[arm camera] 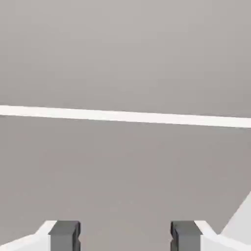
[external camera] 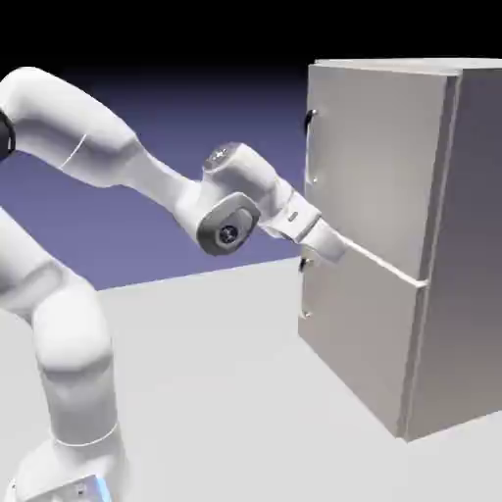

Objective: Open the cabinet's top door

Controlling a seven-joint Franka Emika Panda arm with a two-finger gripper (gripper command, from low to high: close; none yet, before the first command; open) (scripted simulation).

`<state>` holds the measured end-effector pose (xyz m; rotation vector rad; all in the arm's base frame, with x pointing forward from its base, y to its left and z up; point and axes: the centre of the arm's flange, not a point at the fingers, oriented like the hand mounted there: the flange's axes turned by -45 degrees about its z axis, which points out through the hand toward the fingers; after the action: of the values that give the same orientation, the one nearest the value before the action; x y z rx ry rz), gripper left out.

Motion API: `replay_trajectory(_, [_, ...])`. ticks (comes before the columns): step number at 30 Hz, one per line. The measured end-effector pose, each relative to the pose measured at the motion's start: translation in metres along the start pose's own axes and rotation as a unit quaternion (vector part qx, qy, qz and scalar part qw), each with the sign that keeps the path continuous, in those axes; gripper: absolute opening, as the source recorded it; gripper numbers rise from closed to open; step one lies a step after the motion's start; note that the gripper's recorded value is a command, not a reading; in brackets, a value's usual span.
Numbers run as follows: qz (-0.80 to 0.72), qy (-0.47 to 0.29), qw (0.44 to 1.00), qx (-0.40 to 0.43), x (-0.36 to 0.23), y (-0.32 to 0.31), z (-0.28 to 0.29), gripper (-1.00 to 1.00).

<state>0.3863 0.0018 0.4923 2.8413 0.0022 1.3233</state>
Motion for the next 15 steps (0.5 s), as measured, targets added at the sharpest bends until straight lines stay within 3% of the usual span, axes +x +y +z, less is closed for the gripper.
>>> replay_trajectory(15, [0.079, 0.193, 0.978, -0.023, 0.080, -0.037, -0.134, 0.00])
